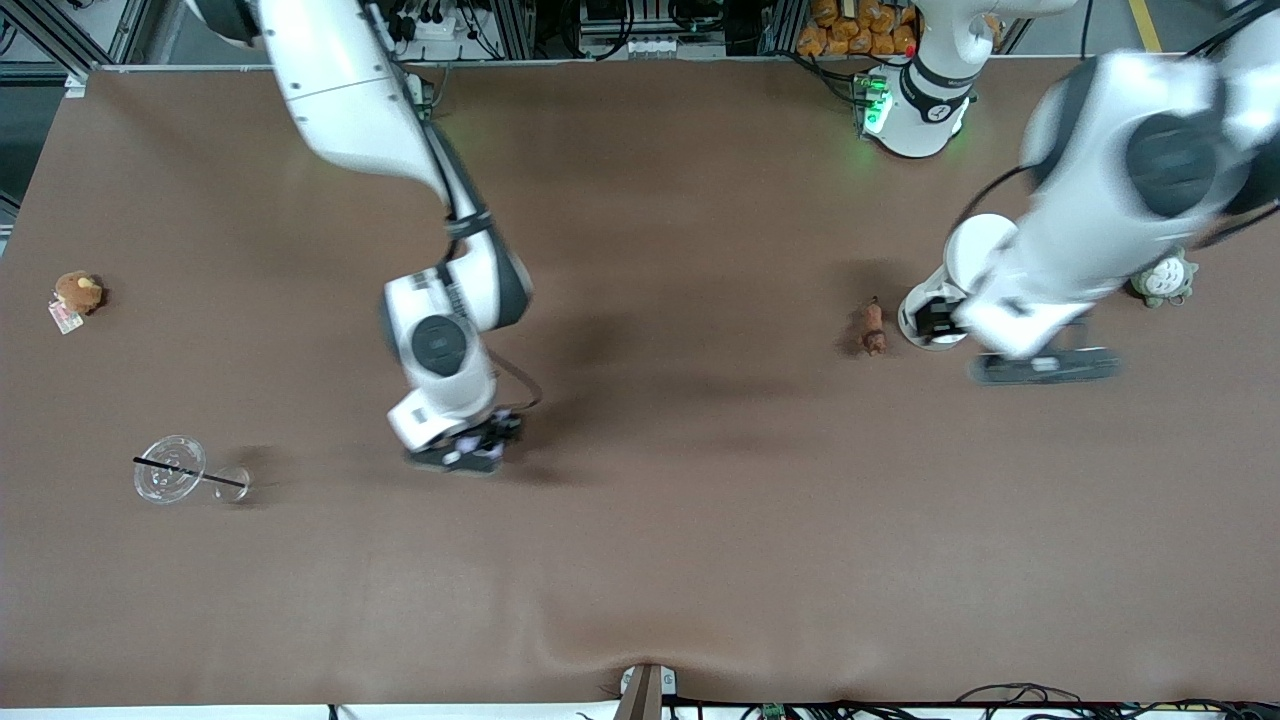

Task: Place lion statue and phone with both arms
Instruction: 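Release the lion with the left gripper while the right gripper carries the phone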

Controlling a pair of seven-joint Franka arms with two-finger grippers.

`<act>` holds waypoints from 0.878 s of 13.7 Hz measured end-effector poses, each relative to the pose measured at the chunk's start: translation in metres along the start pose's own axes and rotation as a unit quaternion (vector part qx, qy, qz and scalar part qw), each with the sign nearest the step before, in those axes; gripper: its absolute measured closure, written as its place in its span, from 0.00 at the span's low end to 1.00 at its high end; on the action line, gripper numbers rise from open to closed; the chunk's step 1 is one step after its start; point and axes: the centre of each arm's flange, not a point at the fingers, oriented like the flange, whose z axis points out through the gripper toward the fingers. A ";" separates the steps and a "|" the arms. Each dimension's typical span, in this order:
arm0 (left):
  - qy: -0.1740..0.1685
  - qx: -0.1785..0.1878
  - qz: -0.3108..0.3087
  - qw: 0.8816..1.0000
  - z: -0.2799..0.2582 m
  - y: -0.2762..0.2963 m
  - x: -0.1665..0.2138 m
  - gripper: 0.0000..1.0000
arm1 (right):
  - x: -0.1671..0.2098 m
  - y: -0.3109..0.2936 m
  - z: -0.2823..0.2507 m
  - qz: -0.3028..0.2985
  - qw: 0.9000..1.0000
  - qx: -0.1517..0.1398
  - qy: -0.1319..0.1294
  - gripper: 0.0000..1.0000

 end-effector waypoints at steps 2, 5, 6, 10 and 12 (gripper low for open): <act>0.002 -0.009 -0.025 1.000 -0.032 -0.036 0.005 0.00 | 0.032 0.062 0.000 -0.002 1.000 -0.002 0.002 0.16; 0.038 -0.033 -0.042 0.998 -0.081 -0.056 -0.005 0.00 | 0.063 0.144 0.007 -0.014 1.000 -0.005 0.000 0.16; 0.049 -0.037 -0.044 0.997 -0.098 -0.057 -0.015 0.00 | 0.067 0.162 0.010 -0.011 1.000 -0.006 -0.002 0.16; 0.053 -0.012 -0.049 0.997 -0.120 -0.066 -0.037 0.00 | 0.067 0.190 0.029 0.003 1.000 -0.012 -0.021 0.16; 0.035 -0.016 -0.044 0.998 -0.125 -0.061 -0.050 0.00 | 0.063 0.192 0.042 0.004 0.999 -0.012 -0.031 0.16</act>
